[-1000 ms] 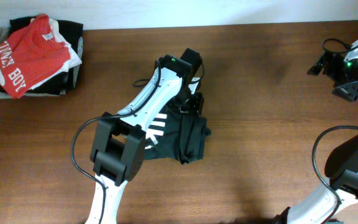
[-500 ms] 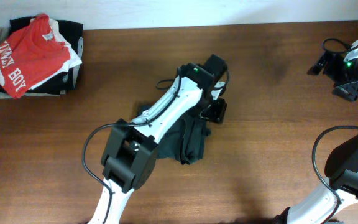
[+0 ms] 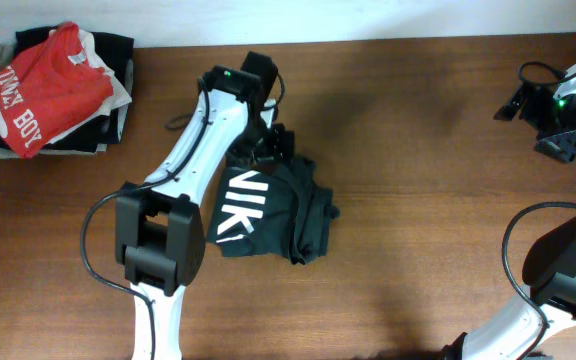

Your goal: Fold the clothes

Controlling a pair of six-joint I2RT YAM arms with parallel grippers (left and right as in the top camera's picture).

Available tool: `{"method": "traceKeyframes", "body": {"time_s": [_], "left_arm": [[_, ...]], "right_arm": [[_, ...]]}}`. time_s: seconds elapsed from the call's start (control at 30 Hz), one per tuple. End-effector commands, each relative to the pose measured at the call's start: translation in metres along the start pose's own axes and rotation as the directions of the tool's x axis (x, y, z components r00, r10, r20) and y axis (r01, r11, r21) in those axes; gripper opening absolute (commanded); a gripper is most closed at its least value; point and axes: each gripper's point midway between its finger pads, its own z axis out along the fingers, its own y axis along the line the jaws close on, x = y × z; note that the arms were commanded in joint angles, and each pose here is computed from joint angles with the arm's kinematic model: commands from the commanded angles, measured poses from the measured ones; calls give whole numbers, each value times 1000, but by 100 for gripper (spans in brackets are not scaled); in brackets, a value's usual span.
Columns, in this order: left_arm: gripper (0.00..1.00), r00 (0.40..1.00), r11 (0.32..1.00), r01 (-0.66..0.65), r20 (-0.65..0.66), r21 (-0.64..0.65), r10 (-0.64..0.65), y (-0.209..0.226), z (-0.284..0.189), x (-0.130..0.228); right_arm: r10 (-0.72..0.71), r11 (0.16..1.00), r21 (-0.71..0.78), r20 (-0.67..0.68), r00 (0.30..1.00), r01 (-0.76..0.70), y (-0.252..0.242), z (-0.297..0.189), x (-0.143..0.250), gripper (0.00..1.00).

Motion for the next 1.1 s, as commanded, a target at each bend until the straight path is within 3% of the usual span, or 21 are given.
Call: {"method": "traceKeyframes", "body": {"time_s": [0.0, 0.2, 0.37, 0.4, 0.43, 0.47, 0.57, 0.6, 0.7, 0.73, 0.77, 0.87, 0.93, 1.03, 1.07], "left_arm": [[85, 998, 986, -42, -39, 162, 49, -23, 26, 10], [80, 997, 977, -50, -50, 207, 61, -30, 41, 15], [64, 990, 965, -133, -8, 228, 139, -62, 46, 18], [59, 988, 962, -147, -2, 230, 152, -67, 47, 19], [44, 987, 959, -160, 10, 234, 162, -72, 47, 17], [38, 985, 956, -172, 21, 237, 171, -76, 48, 16], [5, 978, 945, -211, 59, 248, 202, -90, 49, 14], [1, 976, 944, -217, 61, 249, 208, -93, 49, 14], [1, 972, 939, -236, 43, 251, 233, -106, 60, 28], [19, 968, 934, -251, 39, 252, 250, -113, 66, 35], [28, 964, 931, -264, 32, 252, 265, -117, 71, 41], [41, 953, 921, -297, 20, 253, 302, -130, 76, 55], [44, 951, 918, -304, 17, 254, 310, -133, 75, 58], [50, 938, 901, -345, 62, 263, 341, -144, 34, 58], [77, 925, 885, -379, 108, 269, 364, -150, 8, 57]], "right_arm": [[-13, 1000, 2, 22, 1000, 13, 0, -7, -3, 99], [-13, 1000, 2, 22, 1000, 13, 0, -7, -3, 99], [-13, 1000, 2, 22, 1000, 13, 0, -7, -3, 99], [-13, 1000, 2, 21, 1000, 13, 0, -7, -3, 99], [-13, 1000, 2, 22, 1000, 13, 0, -7, -3, 99], [-13, 1000, 1, 22, 1000, 13, 0, -7, -3, 99], [-13, 1000, 2, 22, 1000, 13, 0, -7, -3, 99], [-13, 1000, 2, 22, 1000, 13, 0, -7, -3, 99], [-13, 1000, 2, 22, 1000, 13, 0, -7, -3, 99], [-13, 1000, 1, 22, 1000, 13, 0, -7, -3, 98], [-13, 1000, 2, 22, 1000, 13, 0, -7, -3, 99], [-13, 1000, 2, 22, 1000, 13, 0, -7, -3, 99], [-13, 1000, 2, 21, 1000, 13, 0, -7, -3, 99], [-13, 1000, 1, 22, 1000, 13, 0, -7, -3, 99], [-13, 1000, 2, 22, 1000, 13, 0, -7, -3, 99]]}}
